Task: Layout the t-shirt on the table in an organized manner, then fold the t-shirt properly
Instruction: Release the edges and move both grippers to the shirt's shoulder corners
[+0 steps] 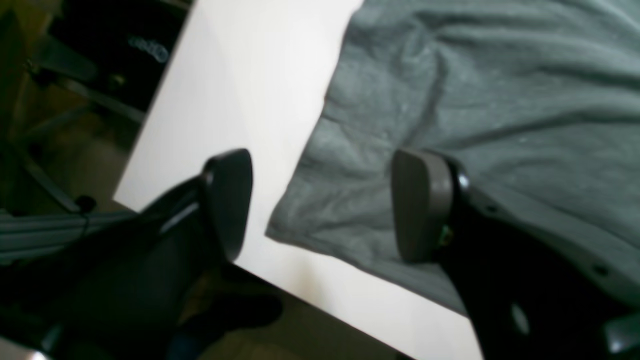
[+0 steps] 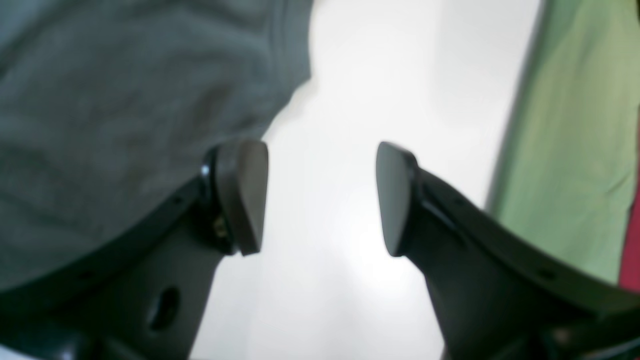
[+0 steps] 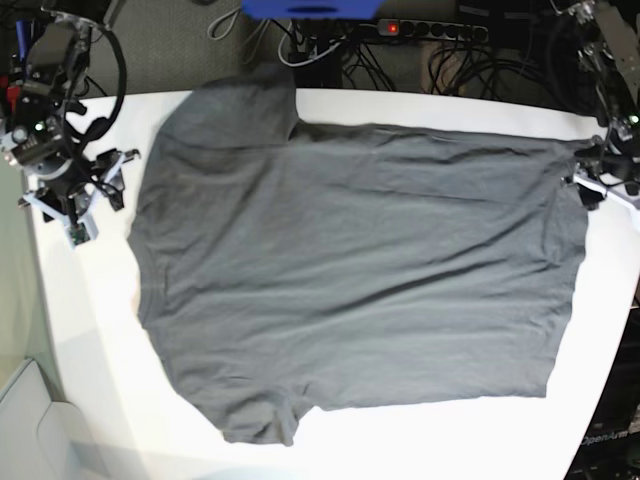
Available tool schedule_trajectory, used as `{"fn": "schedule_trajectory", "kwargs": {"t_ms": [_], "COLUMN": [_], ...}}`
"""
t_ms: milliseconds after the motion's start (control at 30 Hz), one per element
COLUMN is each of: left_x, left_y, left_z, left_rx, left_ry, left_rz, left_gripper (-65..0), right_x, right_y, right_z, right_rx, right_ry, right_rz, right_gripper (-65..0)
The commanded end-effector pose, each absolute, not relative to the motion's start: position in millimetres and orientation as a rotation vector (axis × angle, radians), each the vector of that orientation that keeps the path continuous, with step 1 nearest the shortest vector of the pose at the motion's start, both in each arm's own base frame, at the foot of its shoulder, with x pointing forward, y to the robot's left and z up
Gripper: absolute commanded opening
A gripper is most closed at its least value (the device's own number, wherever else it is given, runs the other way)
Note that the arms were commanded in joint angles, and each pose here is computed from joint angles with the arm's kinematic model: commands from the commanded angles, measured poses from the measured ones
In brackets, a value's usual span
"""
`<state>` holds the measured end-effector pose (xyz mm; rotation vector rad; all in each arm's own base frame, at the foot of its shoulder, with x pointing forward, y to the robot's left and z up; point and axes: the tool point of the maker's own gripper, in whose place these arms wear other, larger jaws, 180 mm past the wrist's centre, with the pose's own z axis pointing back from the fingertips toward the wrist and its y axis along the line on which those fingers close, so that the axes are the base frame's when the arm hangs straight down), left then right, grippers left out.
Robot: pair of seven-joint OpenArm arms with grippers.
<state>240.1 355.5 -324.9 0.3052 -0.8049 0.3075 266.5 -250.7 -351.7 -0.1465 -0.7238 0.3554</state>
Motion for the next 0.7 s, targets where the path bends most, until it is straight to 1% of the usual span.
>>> {"fn": "schedule_trajectory", "kwargs": {"t_ms": [0,100,267,433,667], "left_x": [241,230,220,204,206], "left_y": [358,360,357,378,383], "left_z": [-316,-326,-360,-373,-388], "left_rx": [0.322,0.329,0.283,0.29,0.275], "left_ry": [-0.841,-0.82,-0.762,-0.756,-0.758], "left_rz": [0.3,0.292,0.202,0.288,0.323], "left_gripper": [-22.6,-22.5,-22.5,-22.5,-22.5], "right_x": [272,261,249,242,231], "right_y": [-252,-251,-251,-253,-257], "right_z": [-339,-347,-356,-360,-366], "right_rx": [-0.16,-0.15,-0.142,-0.143,-0.139], "right_ry": [-0.769,-0.743,-0.712,-0.69,-0.677], "right_rz": [0.362,0.364,0.365,0.361,0.325], "right_gripper": [-29.8,-29.8,-29.8,-29.8,-29.8]}}
